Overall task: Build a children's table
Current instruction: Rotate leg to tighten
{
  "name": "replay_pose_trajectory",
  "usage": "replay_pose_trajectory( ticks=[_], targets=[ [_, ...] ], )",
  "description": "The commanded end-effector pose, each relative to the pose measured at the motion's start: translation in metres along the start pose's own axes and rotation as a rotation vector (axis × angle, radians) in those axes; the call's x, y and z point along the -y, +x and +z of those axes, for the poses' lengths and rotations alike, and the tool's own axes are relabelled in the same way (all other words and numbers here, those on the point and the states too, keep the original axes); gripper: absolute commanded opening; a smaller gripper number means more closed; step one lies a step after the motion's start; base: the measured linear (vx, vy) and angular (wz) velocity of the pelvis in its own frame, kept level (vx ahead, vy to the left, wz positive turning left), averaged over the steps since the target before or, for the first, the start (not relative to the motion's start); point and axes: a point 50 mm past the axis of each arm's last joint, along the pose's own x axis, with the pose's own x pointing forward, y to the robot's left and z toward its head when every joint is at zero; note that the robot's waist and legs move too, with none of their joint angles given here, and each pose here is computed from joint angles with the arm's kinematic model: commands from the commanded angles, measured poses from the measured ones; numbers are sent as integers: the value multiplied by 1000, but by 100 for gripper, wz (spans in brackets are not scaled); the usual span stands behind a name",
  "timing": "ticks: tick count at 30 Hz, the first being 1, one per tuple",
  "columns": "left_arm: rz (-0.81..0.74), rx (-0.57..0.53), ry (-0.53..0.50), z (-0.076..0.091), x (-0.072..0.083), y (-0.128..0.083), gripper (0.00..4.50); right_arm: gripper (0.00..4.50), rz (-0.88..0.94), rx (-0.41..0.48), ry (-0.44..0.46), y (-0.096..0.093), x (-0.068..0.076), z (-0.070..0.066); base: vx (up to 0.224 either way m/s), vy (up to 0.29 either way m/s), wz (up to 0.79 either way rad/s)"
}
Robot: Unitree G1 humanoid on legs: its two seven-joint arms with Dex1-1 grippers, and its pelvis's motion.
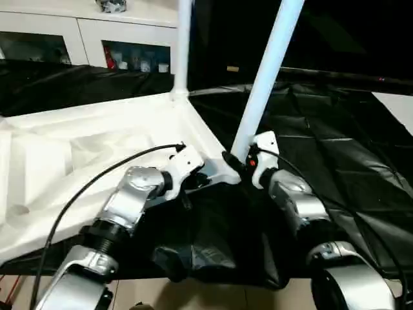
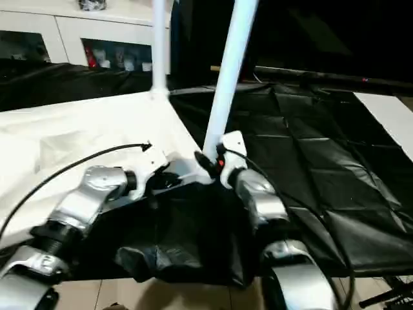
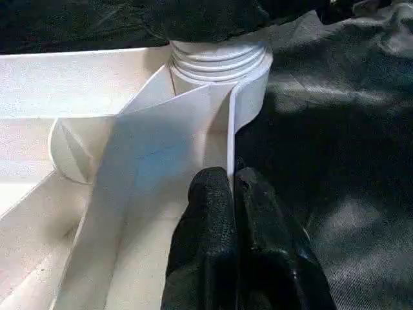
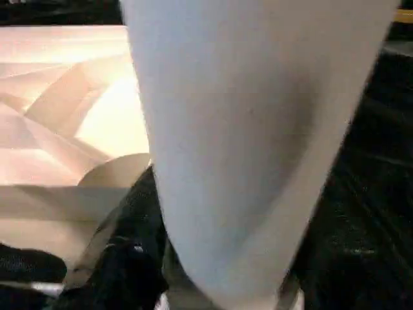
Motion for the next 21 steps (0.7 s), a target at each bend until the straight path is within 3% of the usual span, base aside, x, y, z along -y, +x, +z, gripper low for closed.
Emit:
replay_pose_trajectory(
  ticks=[1,2,3,6,8,14,18,21],
  targets=[
    [-82,132,37,29,15,12,0,284,160,-80,78,10,-35,-21,0,0,0],
    [-87,131,39,28,15,12,0,284,168,-76,79,10,-35,-20,0,0,0],
    [-90,131,40,28,15,11,0,314,171,-75,80,10,-35,-19,0,0,0],
    [-141,114,53,21,14,3,0,324,252,-102,0,3,-28,-18,0,0,0],
    [-152,104,56,18,12,0,0,357,281,-129,-24,-1,-23,-19,0,0,0],
    [-245,103,104,10,10,-16,0,409,404,-201,-95,-19,-3,-20,0,0,0],
    [-324,91,142,4,9,-26,0,414,544,-269,-159,-34,4,-19,0,0,0],
    [-357,85,144,3,10,-30,0,414,587,-272,-140,-38,6,-17,0,0,0]
  ],
)
